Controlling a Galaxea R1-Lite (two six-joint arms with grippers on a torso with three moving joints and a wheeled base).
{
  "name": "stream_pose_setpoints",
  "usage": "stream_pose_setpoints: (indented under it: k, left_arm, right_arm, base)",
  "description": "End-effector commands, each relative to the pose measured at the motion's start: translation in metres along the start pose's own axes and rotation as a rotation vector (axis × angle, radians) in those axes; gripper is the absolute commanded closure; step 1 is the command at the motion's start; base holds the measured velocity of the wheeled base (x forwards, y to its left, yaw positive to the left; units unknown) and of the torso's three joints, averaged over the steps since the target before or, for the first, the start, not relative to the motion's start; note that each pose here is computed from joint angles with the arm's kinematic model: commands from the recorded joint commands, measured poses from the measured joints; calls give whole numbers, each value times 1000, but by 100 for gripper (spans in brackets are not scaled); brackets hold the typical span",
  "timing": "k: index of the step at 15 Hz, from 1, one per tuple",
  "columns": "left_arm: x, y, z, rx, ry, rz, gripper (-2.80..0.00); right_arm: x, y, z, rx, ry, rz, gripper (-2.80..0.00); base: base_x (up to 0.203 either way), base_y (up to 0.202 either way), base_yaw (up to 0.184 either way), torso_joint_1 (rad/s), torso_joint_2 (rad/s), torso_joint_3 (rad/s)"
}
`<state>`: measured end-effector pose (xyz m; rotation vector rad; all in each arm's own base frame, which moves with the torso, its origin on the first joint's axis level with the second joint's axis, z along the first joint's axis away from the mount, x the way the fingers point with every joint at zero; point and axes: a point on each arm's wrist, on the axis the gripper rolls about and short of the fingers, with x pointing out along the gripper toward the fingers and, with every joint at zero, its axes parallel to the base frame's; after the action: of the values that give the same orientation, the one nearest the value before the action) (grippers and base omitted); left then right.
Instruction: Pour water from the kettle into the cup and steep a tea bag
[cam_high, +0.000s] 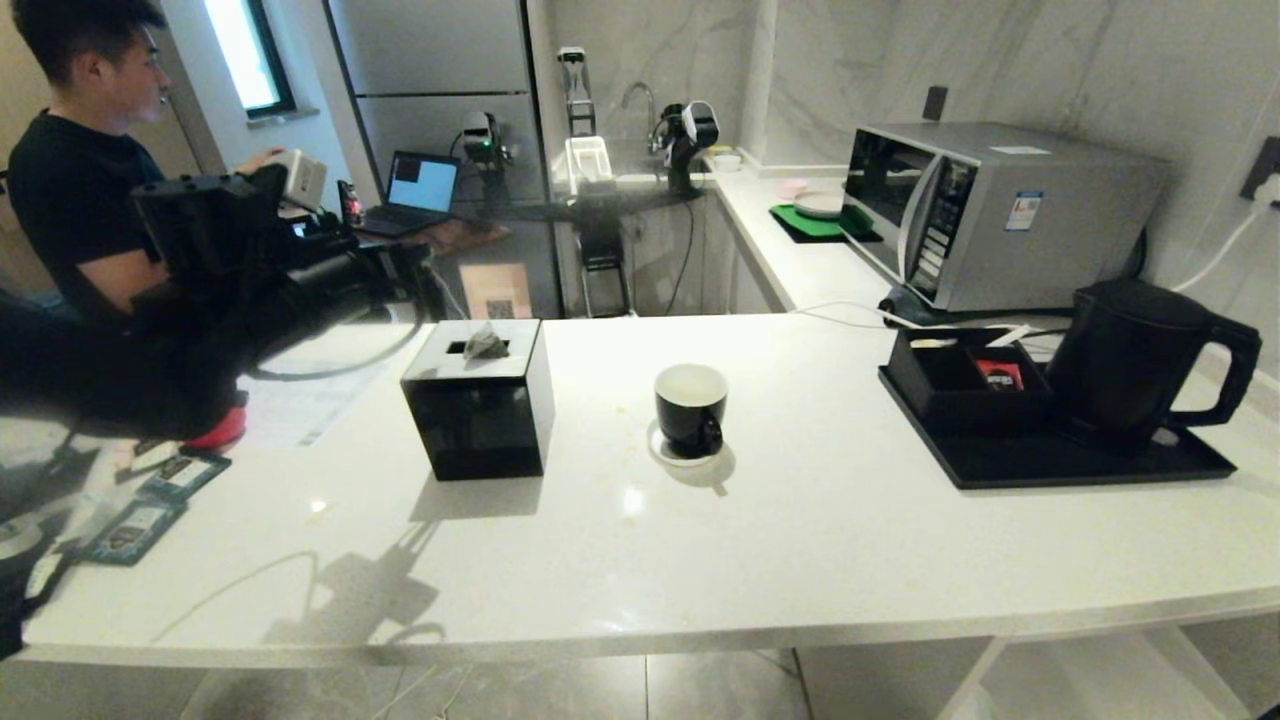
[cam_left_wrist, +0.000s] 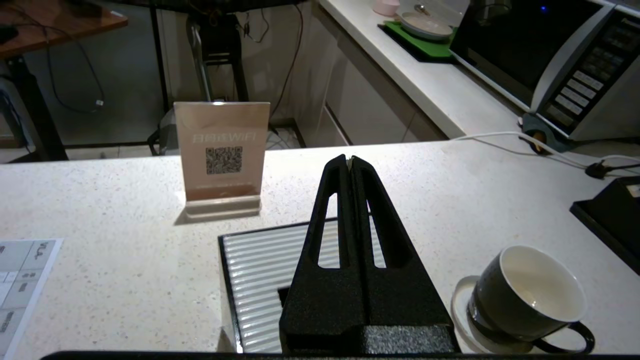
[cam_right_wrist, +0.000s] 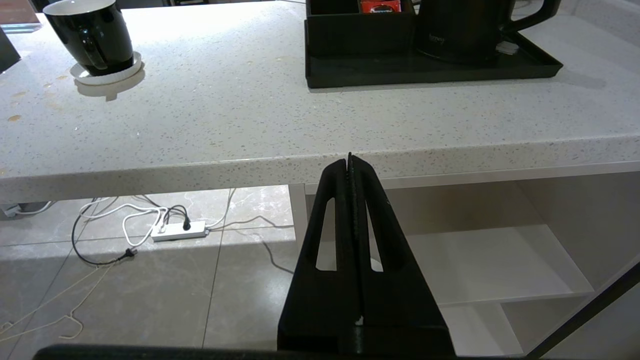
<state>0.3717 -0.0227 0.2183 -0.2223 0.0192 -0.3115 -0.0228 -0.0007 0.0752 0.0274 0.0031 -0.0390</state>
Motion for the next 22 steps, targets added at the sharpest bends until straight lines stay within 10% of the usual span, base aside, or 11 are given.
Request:
stream_pose_setpoints:
  k: [1, 7, 22]
  left_arm:
    - [6, 3, -2, 3, -31, -7, 0]
    - [23, 7, 2, 31, -145, -34, 0]
    - [20, 2, 7, 32, -152, -42, 0]
  right_arm:
    - [0, 0, 0, 0, 1, 0, 0]
    - [0, 0, 0, 0, 1, -1, 0]
    - [0, 0, 0, 0, 1, -1, 0]
  base:
    - [0, 0, 0, 0, 0, 0]
    - [0, 0, 0, 0, 0, 0]
    - [0, 0, 0, 0, 0, 0]
